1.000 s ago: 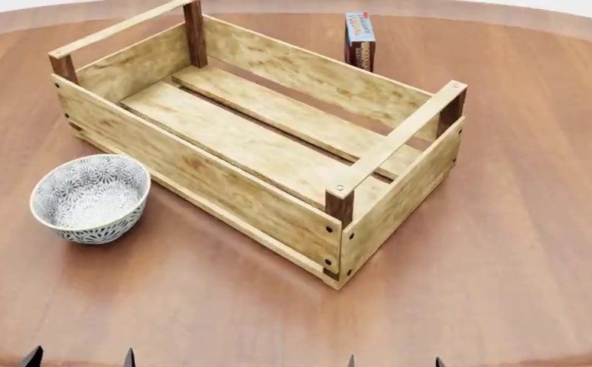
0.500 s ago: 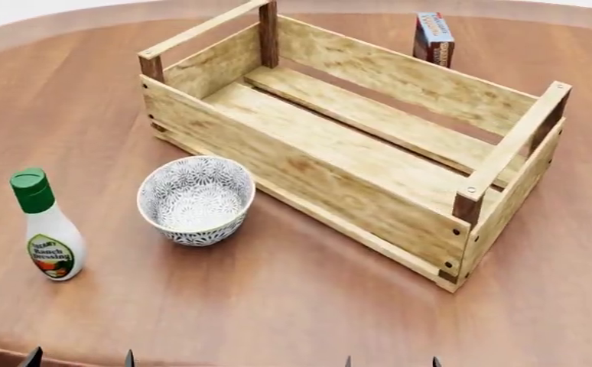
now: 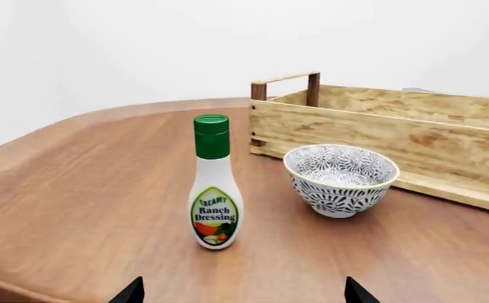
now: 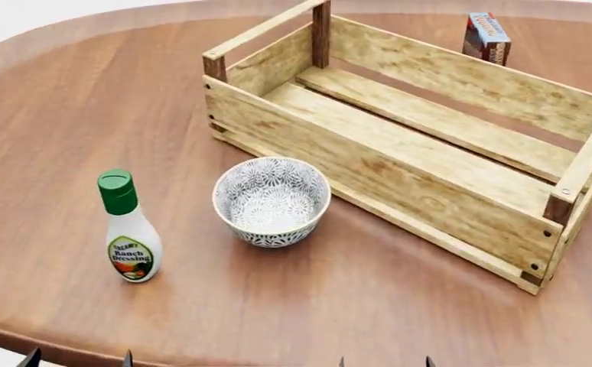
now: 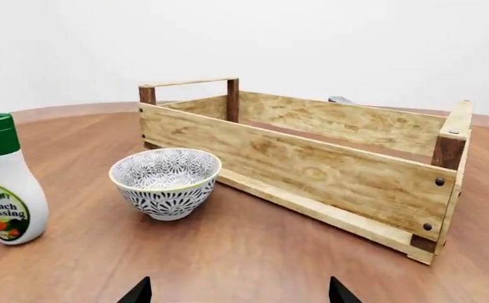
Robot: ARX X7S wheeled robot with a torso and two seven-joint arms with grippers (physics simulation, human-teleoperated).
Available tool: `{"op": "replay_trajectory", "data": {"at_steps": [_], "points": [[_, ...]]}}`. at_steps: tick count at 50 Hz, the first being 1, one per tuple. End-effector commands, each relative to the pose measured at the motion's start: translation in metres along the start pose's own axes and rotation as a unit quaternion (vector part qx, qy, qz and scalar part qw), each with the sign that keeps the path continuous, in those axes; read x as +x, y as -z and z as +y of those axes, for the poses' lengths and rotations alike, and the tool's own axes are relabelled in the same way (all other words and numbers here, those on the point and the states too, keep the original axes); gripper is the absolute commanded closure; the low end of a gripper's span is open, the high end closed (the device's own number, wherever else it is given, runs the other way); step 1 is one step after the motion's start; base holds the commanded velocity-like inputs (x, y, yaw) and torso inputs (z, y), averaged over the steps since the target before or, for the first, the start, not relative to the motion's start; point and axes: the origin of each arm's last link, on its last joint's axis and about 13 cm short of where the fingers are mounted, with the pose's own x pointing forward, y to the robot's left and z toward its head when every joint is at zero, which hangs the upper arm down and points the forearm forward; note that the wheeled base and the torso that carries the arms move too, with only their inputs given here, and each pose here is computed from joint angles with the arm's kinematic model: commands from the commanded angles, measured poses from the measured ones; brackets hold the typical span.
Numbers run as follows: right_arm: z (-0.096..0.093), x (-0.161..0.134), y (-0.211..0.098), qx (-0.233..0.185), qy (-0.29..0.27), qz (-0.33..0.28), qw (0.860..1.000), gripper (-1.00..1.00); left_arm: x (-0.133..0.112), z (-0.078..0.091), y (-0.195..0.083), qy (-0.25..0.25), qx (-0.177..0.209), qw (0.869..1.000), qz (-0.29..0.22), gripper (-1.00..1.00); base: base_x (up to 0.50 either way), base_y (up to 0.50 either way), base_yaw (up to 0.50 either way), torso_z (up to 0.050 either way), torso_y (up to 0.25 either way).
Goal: Pick up the salad dressing and put it in the tray.
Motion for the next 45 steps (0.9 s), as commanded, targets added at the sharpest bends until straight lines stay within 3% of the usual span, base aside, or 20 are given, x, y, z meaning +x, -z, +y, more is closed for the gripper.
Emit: {"op": "replay_trajectory", "data": {"at_steps": [1,10,15,20,26,45], "points": [[0.000,0.000,-0.001,-0.006,-0.009,-0.004,1.000,-1.00,0.001,0.000,-0.001,-0.005,0.000,1.000,0.000,-1.00,0.00,0.00,0.00,0.000,0.000],[-0.005,0.006,-0.012,0.007,0.024,-0.014,1.000,-1.00,0.008,0.007,-0.024,-0.023,-0.021,0.999,-0.006,-1.00,0.29,0.00,0.00,0.000,0.000],[-0.015,0.013,-0.039,0.018,0.054,-0.038,0.998,-1.00,0.006,0.013,-0.051,-0.015,-0.038,0.998,-0.045,-1.00,0.50,0.00,0.00,0.000,0.000],[-0.022,0.014,-0.066,0.017,0.074,-0.065,0.995,-1.00,0.000,0.015,-0.072,-0.009,-0.023,0.997,-0.073,-1.00,0.50,0.00,0.00,0.000,0.000],[-0.029,0.013,-0.083,0.017,0.090,-0.092,0.992,-1.00,0.000,0.019,-0.079,-0.013,-0.016,0.997,-0.080,-1.00,0.50,0.00,0.00,0.000,0.000],[-0.031,0.013,-0.083,0.016,0.099,-0.099,0.990,-1.00,0.000,0.019,-0.077,-0.016,-0.011,0.996,-0.088,-1.00,0.50,0.00,0.00,0.000,0.000]]}}
